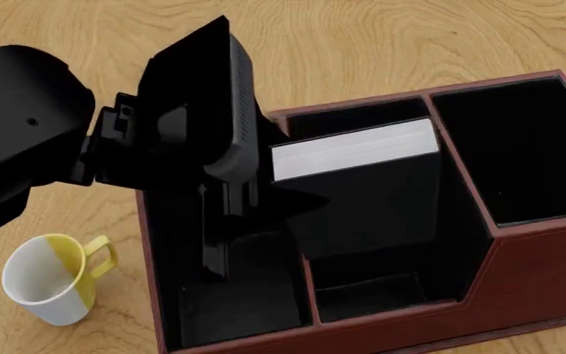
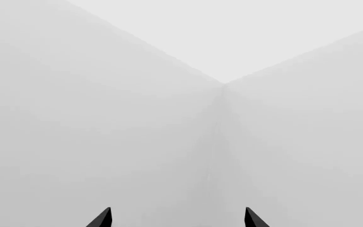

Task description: Pick up the book and place it in the back compartment of the caddy.

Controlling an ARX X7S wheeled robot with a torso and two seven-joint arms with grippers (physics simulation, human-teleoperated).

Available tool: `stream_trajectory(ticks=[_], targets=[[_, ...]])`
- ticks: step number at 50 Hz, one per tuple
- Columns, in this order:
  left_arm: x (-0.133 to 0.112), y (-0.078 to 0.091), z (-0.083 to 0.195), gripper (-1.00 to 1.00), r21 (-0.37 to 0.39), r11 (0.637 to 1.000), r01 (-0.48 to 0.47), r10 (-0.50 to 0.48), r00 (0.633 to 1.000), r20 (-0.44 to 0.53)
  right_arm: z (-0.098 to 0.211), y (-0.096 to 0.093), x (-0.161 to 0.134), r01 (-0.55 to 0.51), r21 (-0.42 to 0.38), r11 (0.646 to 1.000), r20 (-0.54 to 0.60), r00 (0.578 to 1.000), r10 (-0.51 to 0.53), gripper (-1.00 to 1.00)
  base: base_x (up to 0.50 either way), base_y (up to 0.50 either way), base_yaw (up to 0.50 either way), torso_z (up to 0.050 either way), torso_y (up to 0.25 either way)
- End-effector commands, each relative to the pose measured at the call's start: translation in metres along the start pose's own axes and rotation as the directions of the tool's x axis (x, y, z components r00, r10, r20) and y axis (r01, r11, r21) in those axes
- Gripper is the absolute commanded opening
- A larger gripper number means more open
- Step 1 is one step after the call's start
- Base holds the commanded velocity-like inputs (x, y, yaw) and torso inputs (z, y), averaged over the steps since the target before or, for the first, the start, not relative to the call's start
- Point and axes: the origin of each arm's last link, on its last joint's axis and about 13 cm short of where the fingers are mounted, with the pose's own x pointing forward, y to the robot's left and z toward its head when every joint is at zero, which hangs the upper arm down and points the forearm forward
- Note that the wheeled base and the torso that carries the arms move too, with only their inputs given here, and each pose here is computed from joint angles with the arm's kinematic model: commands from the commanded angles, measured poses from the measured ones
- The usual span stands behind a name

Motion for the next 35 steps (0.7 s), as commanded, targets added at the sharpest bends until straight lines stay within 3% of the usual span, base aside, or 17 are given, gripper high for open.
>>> stream_trajectory(ticks=[1, 35], targets=[[0.006, 0.001, -0.001, -1.0, -0.019, 1.0, 0.01, -0.009, 0.999, 0.032, -0.001, 0.0, 0.0, 0.001, -0.002, 1.0, -0.003, 1.0, -0.001, 1.0, 0.0, 0.0, 0.0, 0.0, 0.0], [0.031, 0.009, -0.019, -1.0, -0.045, 0.998, 0.041, -0.04, 0.999, 0.023, -0.009, -0.001, 0.0, 0.009, -0.013, 1.0, -0.021, 1.0, -0.01, 1.0, 0.0, 0.0, 0.0, 0.0, 0.001]])
